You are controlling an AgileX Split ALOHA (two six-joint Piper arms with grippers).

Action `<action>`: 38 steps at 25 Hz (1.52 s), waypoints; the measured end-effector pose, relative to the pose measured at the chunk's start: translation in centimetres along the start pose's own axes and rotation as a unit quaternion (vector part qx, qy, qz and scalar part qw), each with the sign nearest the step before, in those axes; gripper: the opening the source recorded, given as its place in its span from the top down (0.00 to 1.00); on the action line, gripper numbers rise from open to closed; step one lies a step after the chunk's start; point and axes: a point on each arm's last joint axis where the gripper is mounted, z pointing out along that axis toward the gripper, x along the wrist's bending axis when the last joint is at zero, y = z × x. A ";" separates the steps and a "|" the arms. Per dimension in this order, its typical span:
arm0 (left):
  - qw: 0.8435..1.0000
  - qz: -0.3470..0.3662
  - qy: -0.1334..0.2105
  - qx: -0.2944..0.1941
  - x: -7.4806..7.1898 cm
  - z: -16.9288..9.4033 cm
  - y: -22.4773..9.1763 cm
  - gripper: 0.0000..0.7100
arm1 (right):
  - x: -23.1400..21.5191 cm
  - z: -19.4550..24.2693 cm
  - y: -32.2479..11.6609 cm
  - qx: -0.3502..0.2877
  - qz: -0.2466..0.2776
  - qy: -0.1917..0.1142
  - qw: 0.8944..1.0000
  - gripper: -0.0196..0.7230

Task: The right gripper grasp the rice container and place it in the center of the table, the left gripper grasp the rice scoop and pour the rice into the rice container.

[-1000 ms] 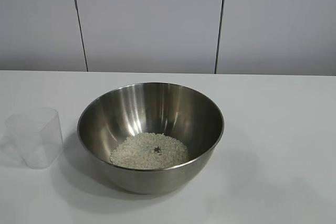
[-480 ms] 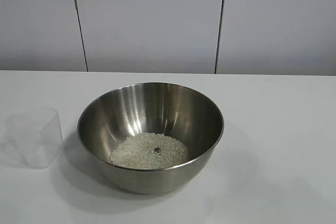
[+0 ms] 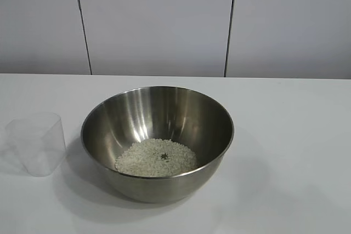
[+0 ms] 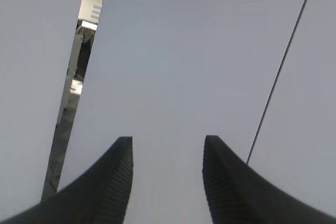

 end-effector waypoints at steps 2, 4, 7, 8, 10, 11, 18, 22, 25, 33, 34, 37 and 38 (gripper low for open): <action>1.000 0.001 0.000 0.003 0.1 -2.2 0.6 0.56 | 0.0 0.0 0.0 0.000 0.000 0.000 1.000 0.42; 1.000 0.004 0.017 0.022 0.9 -4.6 0.8 0.56 | 0.0 0.0 0.0 0.000 0.000 0.000 1.000 0.42; 0.995 0.007 0.026 0.094 1.9 -7.8 -0.2 0.56 | 0.0 0.0 0.0 0.000 0.000 0.000 1.000 0.42; 0.991 0.015 0.017 0.132 2.1 -8.6 -0.8 0.56 | 0.0 0.0 0.0 0.000 0.000 0.000 1.000 0.42; 0.980 0.040 -0.013 0.194 2.0 -10.1 -1.9 0.56 | 0.0 0.0 0.0 0.000 0.000 0.000 1.000 0.42; 0.972 0.056 -0.037 0.227 1.8 -10.7 -2.5 0.56 | 0.0 0.0 0.0 0.000 0.000 0.000 1.000 0.42; 0.893 0.126 -0.176 0.396 0.3 -13.3 -5.3 0.56 | 0.0 0.0 0.0 0.000 0.000 0.000 1.000 0.42; 0.890 0.125 -0.183 0.398 0.3 -13.9 -5.8 0.56 | 0.0 0.0 0.0 0.000 0.000 0.000 1.000 0.42; 0.894 0.123 -0.183 0.391 0.7 -15.1 -7.1 0.56 | 0.0 0.0 0.0 0.000 0.000 0.000 1.000 0.42; 0.892 0.118 -0.181 0.396 1.1 -16.4 -11.0 0.56 | 0.0 0.0 0.0 0.000 0.000 0.000 1.000 0.42; 0.890 0.118 -0.181 0.402 1.1 -16.3 -11.4 0.56 | 0.0 0.0 0.0 0.000 0.000 0.000 1.000 0.42; 0.890 0.114 -0.181 0.402 1.0 -15.8 -12.5 0.56 | 0.0 0.0 0.0 -0.001 0.000 0.000 1.000 0.42; 0.893 0.113 -0.181 0.397 0.9 -15.7 -12.6 0.56 | 0.0 0.0 0.0 -0.001 0.000 0.000 1.000 0.42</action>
